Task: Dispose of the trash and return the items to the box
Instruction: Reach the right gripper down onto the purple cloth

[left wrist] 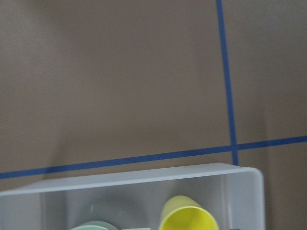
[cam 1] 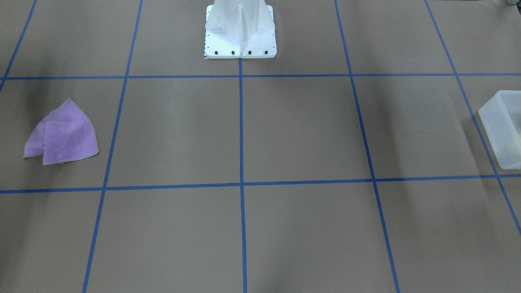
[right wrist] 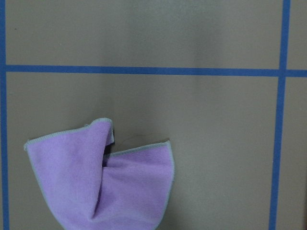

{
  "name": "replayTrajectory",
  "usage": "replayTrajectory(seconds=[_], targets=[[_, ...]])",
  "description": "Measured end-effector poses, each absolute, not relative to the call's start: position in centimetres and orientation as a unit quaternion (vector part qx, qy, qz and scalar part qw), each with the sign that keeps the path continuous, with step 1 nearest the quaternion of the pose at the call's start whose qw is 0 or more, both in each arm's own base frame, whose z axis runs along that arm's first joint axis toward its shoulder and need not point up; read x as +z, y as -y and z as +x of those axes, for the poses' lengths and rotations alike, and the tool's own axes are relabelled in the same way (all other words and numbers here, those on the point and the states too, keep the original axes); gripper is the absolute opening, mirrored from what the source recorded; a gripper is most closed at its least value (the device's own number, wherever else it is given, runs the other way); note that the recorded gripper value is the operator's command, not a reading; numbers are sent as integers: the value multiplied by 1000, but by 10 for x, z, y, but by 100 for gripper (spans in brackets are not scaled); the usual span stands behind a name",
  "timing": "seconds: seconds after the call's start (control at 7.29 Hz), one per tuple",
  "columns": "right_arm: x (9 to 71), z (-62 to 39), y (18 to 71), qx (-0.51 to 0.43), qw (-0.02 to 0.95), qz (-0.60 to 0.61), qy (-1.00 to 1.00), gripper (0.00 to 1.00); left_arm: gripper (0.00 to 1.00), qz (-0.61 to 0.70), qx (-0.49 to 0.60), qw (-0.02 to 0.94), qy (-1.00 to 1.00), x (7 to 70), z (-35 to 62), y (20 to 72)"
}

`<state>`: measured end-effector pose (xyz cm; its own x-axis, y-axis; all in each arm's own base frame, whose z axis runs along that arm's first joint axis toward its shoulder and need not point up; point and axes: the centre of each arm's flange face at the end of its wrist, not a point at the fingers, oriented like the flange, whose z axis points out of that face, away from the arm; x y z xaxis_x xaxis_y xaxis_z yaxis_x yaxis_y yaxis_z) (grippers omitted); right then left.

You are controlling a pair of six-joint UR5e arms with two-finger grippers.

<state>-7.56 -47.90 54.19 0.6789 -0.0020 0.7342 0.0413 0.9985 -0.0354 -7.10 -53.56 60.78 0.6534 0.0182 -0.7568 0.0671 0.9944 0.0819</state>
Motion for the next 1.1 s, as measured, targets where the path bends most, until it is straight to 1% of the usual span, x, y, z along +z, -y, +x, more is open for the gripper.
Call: replayTrajectory(seconds=[0.14,0.41,0.55,0.69,0.82,0.96,1.1], targets=[[542,-99,479,-2,914,-26,405,100,88,45,-26,905,-422,577,-42,521],[552,-157,475,7,916,-17,402,100,88,40,-34,902,-427,551,-19,507],[566,-180,472,0,917,-9,399,46,88,41,-34,902,-428,548,-17,505],[579,-193,470,-6,917,-6,400,1,88,42,-34,902,-428,546,-16,504],[582,-201,468,-3,916,-7,402,15,88,43,-32,902,-428,546,-16,504],[581,-207,466,4,915,-12,404,0,88,44,-30,902,-427,546,-16,503],[578,-212,467,7,914,-15,405,0,88,45,-28,903,-427,546,-16,502]])
